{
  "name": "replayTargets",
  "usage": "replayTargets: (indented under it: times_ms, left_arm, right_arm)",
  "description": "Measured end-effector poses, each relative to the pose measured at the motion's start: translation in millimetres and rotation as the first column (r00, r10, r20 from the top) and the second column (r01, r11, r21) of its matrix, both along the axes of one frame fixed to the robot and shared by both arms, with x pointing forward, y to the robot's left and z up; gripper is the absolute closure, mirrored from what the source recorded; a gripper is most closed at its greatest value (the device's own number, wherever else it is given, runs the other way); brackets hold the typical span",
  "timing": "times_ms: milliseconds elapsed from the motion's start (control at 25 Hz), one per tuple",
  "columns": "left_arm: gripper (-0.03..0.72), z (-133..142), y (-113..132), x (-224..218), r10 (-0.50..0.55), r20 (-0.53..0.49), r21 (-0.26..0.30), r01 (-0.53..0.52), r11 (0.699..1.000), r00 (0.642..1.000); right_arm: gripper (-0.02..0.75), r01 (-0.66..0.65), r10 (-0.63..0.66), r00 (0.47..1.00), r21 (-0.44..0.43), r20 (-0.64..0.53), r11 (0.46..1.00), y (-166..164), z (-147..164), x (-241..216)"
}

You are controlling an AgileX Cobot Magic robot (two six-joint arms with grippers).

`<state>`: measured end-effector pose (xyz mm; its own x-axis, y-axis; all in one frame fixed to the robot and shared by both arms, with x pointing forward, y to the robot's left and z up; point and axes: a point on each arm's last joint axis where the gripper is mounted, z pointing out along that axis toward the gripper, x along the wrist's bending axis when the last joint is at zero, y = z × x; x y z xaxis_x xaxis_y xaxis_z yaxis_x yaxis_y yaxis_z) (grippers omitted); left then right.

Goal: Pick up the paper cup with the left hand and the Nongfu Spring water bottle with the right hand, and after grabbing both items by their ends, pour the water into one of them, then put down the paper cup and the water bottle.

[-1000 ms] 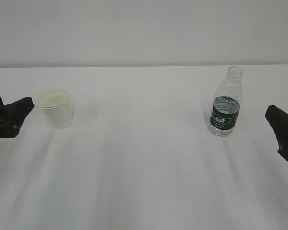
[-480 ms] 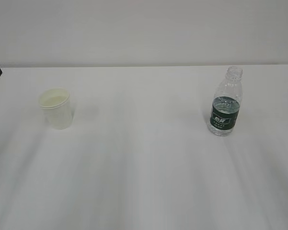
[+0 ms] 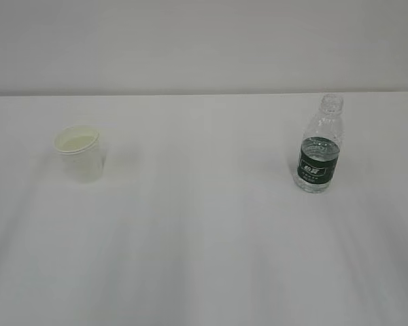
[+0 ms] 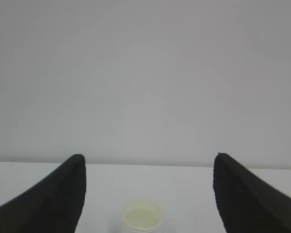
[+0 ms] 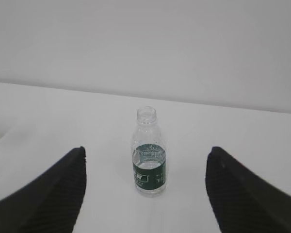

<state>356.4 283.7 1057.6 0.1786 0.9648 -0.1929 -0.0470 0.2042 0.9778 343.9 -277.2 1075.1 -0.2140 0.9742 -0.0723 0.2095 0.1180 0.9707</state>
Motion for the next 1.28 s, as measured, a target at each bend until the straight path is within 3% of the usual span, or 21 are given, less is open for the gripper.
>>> replayTargets:
  times_ms: [400, 520, 720, 880, 1040, 1280]
  left_arm:
    - [0.109, 30.6, 21.0, -72.9, 0.155, -0.027, -0.002, -0.155, 0.988, 0.988]
    - [0.111, 44.7, 24.4, -85.0, 0.181, -0.052, 0.019, -0.18, 0.983, 0.982]
    - [0.119, 66.2, 23.3, -105.1, 0.152, -0.119, 0.079, -0.144, 0.986, 0.981]
    - [0.152, 69.9, 21.0, -120.8, 0.115, -0.246, 0.125, -0.086, 0.988, 0.962]
    - [0.167, 70.7, 21.5, -137.9, 0.107, -0.356, 0.157, -0.054, 0.986, 0.928]
    - [0.184, 74.2, 21.4, -166.5, 0.079, -0.416, 0.153, -0.016, 0.988, 0.906]
  right_arm:
    - [0.163, 0.008, -0.008, 0.999, -0.016, -0.046, 1.0, -7.8, 31.3, -33.4]
    - [0.164, 0.01, -0.011, 0.998, -0.019, -0.057, 1.0, -10.1, 36.3, -43.5]
    - [0.164, 0.027, -0.025, 0.999, 0.038, -0.044, 0.999, -14.6, 40.6, -64.6]
    - [0.163, 0.043, -0.039, 0.998, 0.092, -0.047, 0.995, -19.4, 37.9, -86.9]
    - [0.163, 0.077, -0.071, 0.993, 0.062, -0.093, 0.995, -28.7, 40.2, -116.3]
    - [0.164, 0.134, -0.13, 0.98, 0.02, -0.149, 0.991, -42.4, 48.9, -155.6]
